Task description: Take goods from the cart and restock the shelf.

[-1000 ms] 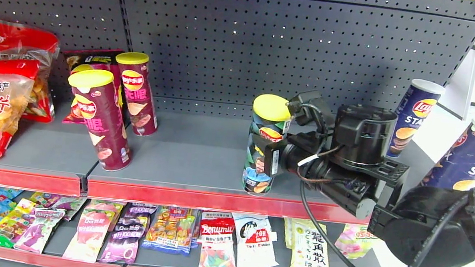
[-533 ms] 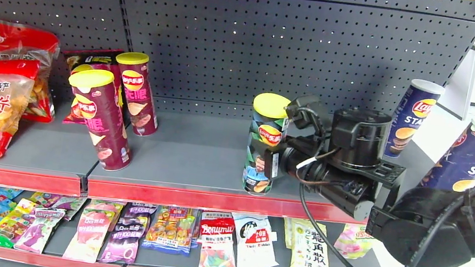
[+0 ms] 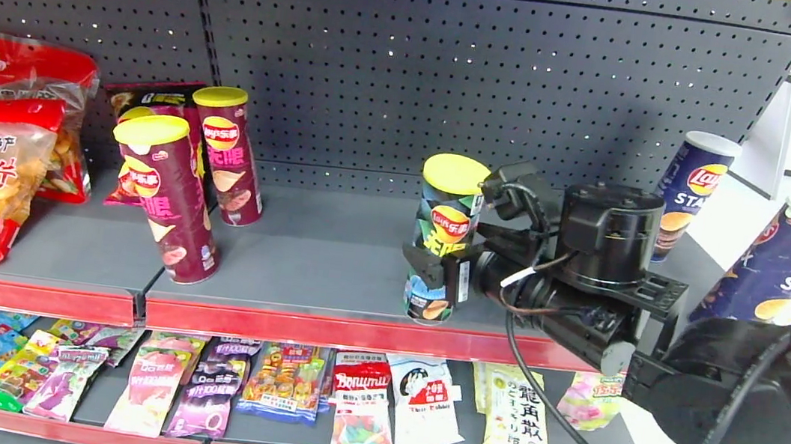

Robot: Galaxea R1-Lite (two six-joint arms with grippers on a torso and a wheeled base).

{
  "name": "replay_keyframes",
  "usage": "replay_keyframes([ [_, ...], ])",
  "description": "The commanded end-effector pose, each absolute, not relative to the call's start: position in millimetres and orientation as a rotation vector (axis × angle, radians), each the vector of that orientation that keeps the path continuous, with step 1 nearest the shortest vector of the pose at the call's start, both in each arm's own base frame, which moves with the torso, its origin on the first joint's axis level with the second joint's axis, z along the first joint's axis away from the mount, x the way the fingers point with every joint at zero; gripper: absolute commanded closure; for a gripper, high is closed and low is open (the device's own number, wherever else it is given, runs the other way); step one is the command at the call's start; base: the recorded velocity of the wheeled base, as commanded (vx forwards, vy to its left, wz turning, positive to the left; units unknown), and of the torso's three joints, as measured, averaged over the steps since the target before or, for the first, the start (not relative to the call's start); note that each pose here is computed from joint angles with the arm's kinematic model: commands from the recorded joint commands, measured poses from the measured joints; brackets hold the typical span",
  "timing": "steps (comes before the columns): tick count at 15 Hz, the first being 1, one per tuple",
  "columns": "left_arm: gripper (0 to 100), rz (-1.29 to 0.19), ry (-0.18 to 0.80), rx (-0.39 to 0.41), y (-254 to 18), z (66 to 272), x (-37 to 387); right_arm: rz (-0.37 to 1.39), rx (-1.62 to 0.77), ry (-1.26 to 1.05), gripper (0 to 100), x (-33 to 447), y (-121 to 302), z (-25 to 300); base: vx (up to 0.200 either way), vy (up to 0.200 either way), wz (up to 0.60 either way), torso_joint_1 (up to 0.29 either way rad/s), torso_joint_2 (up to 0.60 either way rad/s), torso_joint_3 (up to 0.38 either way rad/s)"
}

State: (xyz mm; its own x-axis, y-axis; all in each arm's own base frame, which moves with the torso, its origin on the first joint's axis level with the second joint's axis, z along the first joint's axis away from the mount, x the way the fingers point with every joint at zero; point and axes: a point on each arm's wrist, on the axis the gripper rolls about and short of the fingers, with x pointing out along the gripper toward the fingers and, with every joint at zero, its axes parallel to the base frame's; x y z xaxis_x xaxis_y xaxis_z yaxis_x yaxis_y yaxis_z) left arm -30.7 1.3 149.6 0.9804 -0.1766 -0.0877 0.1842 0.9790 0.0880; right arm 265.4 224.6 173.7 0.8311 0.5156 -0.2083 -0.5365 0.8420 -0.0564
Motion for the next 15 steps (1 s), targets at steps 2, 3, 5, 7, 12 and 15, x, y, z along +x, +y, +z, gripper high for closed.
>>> replay_keyframes([
  [2,100,-0.187,0.082,0.097,1,149,-30,0.574,-0.113,0.181,0,231,202,184,0.000,0.000,0.00,0.000,0.00,0.000],
  [3,100,-0.188,0.083,0.095,1,149,-30,0.577,-0.115,0.184,0,221,195,184,0.000,0.000,0.00,0.000,0.00,0.000],
  [5,100,-0.188,0.083,0.097,1,150,-30,0.586,-0.110,0.174,0,203,182,189,0.000,0.000,0.00,0.000,0.00,0.000],
  [7,100,-0.188,0.080,0.097,1,151,-30,0.588,-0.098,0.139,0,185,166,198,0.000,0.000,0.00,0.000,0.00,0.000],
  [12,100,-0.215,0.088,0.096,1,151,-29,0.410,-0.127,0.056,0,146,95,204,0.000,0.000,0.00,0.000,0.00,0.000],
  [15,100,-0.226,0.082,0.094,0,154,-29,0.169,-0.179,0.031,0,135,41,198,0.000,0.000,0.00,0.000,0.00,0.000],
])
